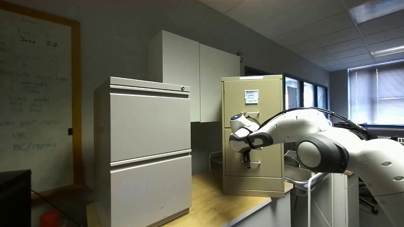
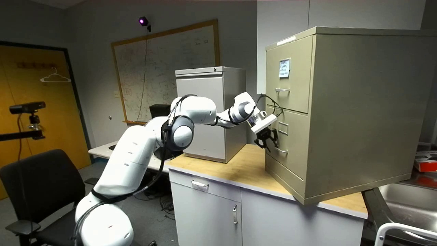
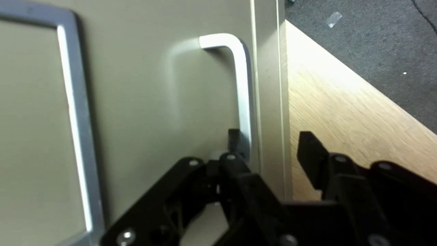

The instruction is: Open the lower drawer of the file cabinet on the right

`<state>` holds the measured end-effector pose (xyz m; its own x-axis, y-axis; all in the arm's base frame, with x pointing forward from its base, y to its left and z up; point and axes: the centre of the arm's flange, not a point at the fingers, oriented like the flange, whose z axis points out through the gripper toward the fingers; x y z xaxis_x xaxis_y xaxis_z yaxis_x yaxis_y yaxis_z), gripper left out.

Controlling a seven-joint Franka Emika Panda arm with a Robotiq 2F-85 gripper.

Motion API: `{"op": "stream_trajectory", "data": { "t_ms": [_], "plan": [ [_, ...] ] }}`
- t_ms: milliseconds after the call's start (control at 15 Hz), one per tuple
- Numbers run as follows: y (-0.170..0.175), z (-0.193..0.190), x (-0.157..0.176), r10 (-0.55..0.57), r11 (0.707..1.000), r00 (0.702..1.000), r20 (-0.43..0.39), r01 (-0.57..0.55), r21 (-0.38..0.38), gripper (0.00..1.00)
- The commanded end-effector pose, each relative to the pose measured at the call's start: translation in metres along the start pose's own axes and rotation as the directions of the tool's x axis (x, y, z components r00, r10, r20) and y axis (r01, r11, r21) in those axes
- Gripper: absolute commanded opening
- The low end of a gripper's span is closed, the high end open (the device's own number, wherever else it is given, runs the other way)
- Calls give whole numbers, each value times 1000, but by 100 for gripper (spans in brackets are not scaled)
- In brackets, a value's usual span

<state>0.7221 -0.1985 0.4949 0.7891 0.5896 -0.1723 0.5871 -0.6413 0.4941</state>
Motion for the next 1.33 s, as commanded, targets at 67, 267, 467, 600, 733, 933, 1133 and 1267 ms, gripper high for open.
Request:
{"op": "stream_trajectory", "data": {
  "t_ms": [67, 267, 467, 600, 733, 933, 1133, 1267],
  "plan": [
    [-74, -8, 16, -100, 989, 995, -9, 100, 107, 21],
    [-74, -4, 26, -130, 988, 991, 17, 129, 85, 21],
    [-75, 2, 38, -169, 985, 983, 77, 165, 53, 21],
    [-77, 9, 47, -186, 982, 973, 138, 183, 35, 21],
    [-80, 11, 57, -204, 979, 962, 184, 202, 28, 71],
    [-85, 3, 79, -183, 983, 957, 224, 181, 33, 83],
    [-90, -1, 96, -144, 989, 953, 268, 134, 57, 100],
    [-96, 1, 103, -128, 990, 946, 298, 103, 98, 100]
  ]
}}
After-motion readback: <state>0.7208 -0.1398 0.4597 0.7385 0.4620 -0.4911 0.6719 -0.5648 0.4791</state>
